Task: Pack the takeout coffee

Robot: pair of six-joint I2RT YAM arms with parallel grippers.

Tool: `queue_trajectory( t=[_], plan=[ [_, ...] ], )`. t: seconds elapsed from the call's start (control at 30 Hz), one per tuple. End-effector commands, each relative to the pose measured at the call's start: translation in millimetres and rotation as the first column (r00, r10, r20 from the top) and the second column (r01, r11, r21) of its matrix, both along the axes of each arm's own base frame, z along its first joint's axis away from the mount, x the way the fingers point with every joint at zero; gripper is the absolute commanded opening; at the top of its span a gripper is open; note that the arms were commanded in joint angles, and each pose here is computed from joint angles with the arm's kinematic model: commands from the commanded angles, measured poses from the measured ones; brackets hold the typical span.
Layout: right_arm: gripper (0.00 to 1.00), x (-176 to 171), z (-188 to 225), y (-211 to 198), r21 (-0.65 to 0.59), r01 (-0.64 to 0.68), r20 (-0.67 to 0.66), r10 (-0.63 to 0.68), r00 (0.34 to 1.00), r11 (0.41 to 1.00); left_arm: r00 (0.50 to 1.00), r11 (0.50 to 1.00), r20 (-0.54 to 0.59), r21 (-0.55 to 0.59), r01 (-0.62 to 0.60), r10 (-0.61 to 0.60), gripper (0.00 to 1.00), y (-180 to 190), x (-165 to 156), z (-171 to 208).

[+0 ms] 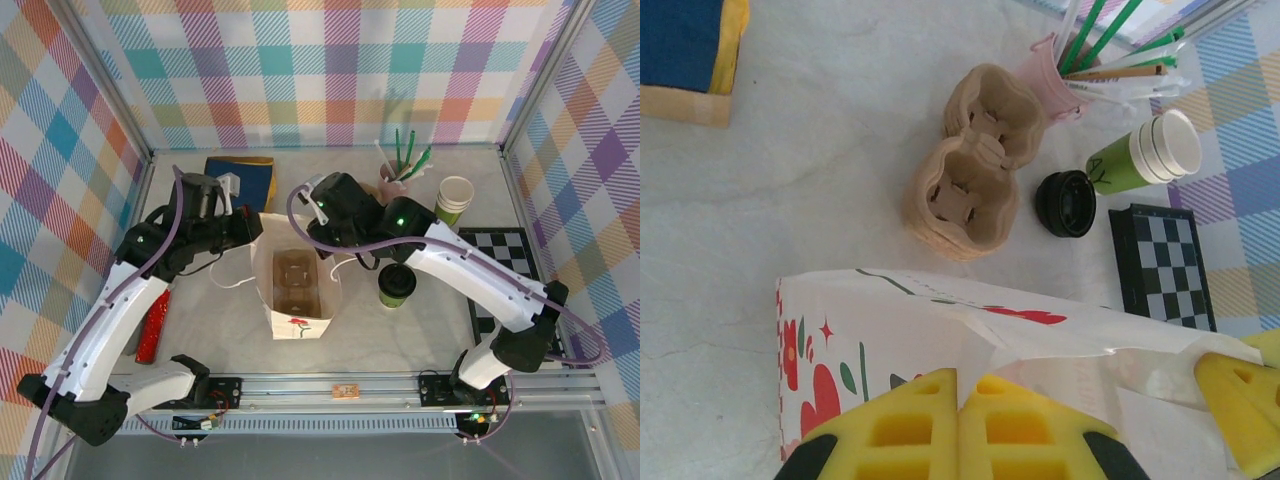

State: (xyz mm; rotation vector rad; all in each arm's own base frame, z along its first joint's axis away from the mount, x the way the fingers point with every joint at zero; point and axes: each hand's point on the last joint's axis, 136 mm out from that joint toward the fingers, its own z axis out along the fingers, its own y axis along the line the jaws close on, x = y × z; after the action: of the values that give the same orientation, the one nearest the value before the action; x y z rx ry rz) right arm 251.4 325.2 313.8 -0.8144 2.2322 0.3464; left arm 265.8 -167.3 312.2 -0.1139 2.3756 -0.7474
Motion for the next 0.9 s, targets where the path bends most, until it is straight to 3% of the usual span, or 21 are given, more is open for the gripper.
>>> queue_trajectory(
  t=[0.0, 0.17, 0.4, 0.57, 0.7, 0.87],
  plan=[
    [0.05, 0.7, -7.1, -0.1, 0.029, 0.0, -0.063, 0.002, 0.998, 1.0, 1.0, 0.999, -0.023, -0.036, 0.017, -0.018, 0.0, -9.9, -0.2, -2.4],
    [0.11, 9.0, -19.4, -0.1, 0.011, 0.002, -0.098, -0.001, 0.995, 1.0, 0.999, 1.0, -0.035, -0.025, 0.008, -0.009, 0.07, -10.0, 3.0, -11.0],
    [0.26, 20.1, -33.6, -3.4, -0.046, 0.018, -0.105, -0.023, 0.994, 0.999, 0.997, 1.0, -0.071, -0.026, 0.013, -0.015, 0.16, -16.8, 9.6, -29.4],
    [0.36, 23.4, -30.6, -1.8, -0.051, 0.009, -0.092, -0.013, 0.996, 0.999, 0.998, 1.0, -0.06, -0.019, 0.015, -0.016, 0.36, -17.7, 13.7, -26.8],
    [0.51, 28.9, -20.4, 0.7, -0.056, 0.003, -0.066, -0.007, 0.998, 0.998, 1.0, 1.0, -0.027, 0.007, 0.013, -0.013, 0.55, -14.7, 17.8, -14.3],
    [0.5, 39.0, -11.6, 2.9, -0.071, 0.002, -0.044, -0.005, 0.999, 0.997, 1.0, 0.996, 0.026, 0.086, -0.001, -0.002, 0.64, -4.7, 24.9, 7.7]
  ],
)
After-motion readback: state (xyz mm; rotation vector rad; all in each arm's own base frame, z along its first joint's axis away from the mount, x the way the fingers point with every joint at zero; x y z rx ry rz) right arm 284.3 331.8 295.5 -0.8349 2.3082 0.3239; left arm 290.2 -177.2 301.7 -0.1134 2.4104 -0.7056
